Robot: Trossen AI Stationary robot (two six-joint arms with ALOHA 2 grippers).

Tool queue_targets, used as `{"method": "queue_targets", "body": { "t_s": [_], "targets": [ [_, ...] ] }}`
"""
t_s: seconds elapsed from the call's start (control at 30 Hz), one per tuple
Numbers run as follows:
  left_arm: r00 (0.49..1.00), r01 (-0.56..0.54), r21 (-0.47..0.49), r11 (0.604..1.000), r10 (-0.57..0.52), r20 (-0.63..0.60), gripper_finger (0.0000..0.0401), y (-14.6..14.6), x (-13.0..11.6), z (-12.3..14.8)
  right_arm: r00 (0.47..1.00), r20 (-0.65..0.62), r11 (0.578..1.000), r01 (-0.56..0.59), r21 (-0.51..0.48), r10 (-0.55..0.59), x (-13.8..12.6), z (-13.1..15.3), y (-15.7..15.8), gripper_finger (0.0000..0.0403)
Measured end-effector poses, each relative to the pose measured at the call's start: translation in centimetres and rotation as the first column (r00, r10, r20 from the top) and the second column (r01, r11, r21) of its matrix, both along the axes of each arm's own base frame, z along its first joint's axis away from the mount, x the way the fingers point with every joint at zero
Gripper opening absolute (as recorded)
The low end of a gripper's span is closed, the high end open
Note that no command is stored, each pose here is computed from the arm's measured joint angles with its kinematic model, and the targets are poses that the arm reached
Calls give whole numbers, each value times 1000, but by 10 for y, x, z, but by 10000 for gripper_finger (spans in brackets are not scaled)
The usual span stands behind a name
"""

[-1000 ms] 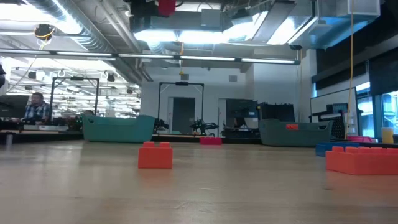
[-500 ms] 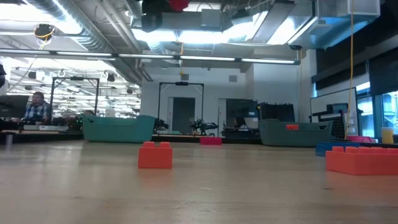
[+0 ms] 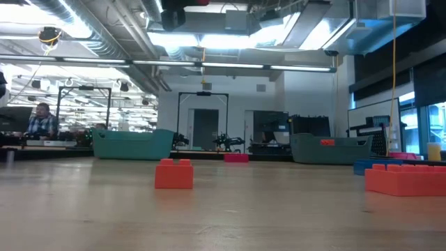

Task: Sort & place blocks by color
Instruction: Put the red game piece into the yellow bin

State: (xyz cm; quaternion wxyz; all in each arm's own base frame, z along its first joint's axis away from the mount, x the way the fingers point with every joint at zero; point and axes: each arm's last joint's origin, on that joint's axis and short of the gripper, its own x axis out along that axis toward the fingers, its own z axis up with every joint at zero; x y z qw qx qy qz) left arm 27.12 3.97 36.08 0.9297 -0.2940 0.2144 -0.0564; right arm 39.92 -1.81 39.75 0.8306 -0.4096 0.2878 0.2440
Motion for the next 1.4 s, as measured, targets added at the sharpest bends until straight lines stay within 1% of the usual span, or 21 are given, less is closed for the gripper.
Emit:
{"method": "queue_targets", "body": {
  "t_s": [0.2, 0.6, 0.7, 0.87, 1.23, 1.33, 1.4],
  "targets": [
    [1000, 2, 0, 1000, -2, -1, 128, 0, 0, 0, 999, -5, 999, -33, 28, 33, 5, -6, 1, 177],
    [1000, 2, 11, 1000, -2, 0, 128, 0, 0, 0, 999, 8, 998, -48, 30, 48, 10, -8, 4, 175],
    [1000, 5, 12, 1000, -5, 0, 128, 0, 0, 0, 999, 12, 998, -50, 30, 49, 12, -10, 4, 155],
    [1000, 17, 3, 1000, -17, -5, 128, -1, 0, -1, 998, 14, 998, -65, 17, 64, 13, -11, 5, 95],
    [1000, 11, 7, 1000, -11, -4, 129, 0, 0, -1, 998, 11, 998, -62, 16, 62, 13, -11, 5, 92],
    [1000, 9, 9, 1000, -9, -4, 158, 0, 0, -1, 998, 10, 998, -56, 16, 56, 13, -11, 4, 92],
    [1000, -8, 19, 1000, 8, -2, 179, 0, 0, 0, 999, -6, 999, -32, 18, 32, 12, -12, 4, 92]
  ]
}}
